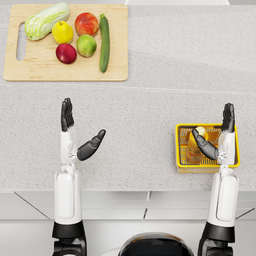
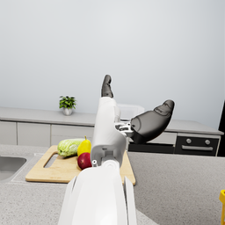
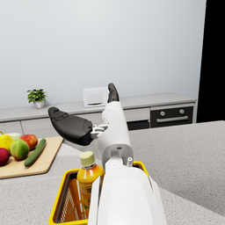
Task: Pick up the lemon tea and place it into the yellow basket
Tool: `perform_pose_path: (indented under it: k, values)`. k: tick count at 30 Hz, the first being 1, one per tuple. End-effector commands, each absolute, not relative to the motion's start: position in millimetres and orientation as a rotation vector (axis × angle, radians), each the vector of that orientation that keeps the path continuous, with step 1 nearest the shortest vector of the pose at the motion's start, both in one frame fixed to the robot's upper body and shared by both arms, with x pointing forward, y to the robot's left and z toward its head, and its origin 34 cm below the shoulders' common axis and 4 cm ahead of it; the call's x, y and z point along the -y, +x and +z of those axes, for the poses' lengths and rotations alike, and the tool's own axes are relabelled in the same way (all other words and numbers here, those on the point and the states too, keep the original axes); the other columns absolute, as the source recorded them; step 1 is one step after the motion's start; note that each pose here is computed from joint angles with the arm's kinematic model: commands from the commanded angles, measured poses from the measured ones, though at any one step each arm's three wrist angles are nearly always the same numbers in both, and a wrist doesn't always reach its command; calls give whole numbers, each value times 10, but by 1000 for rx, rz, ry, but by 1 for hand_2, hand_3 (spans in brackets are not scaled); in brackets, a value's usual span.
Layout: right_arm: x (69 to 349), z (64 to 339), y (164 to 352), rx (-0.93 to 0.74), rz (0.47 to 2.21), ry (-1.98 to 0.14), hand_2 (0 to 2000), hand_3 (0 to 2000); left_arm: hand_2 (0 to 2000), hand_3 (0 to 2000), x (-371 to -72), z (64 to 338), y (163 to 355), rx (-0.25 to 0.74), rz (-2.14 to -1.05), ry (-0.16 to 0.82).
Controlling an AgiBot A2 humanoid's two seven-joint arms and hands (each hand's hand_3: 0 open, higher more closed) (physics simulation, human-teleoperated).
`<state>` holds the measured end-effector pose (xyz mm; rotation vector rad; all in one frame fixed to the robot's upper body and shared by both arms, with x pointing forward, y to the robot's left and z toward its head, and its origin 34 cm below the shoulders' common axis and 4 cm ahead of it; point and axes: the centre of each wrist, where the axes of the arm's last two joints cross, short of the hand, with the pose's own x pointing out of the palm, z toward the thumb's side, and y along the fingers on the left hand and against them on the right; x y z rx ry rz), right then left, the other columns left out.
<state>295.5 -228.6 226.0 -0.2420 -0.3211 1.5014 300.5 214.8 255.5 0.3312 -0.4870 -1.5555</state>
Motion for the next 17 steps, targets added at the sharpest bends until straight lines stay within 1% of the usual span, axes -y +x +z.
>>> perform_pose_path:
  k: [1,3,5,6,7,8,17]
  values:
    - [2212,2787,2875,469,1499,-431,0,0,0,0,-2225,2932,3156,567,-1516,397]
    - [2263,2929,2928,513,1463,-481,0,0,0,0,-2315,3085,3211,599,-1480,417]
    - [2354,2981,2952,537,1418,-491,0,0,0,0,-2425,3077,3252,598,-1443,395]
    - [2394,2961,2962,536,1402,-483,0,0,0,0,-2465,3037,3263,591,-1430,379]
    - [2414,2890,2981,521,1397,-460,0,0,0,0,-2465,2935,3261,570,-1432,354]
    - [2343,2831,2954,510,1421,-455,0,0,0,0,-2384,2925,3227,567,-1460,366]
    - [2406,2835,2977,515,1396,-450,0,0,0,0,-2455,2869,3256,557,-1436,338]
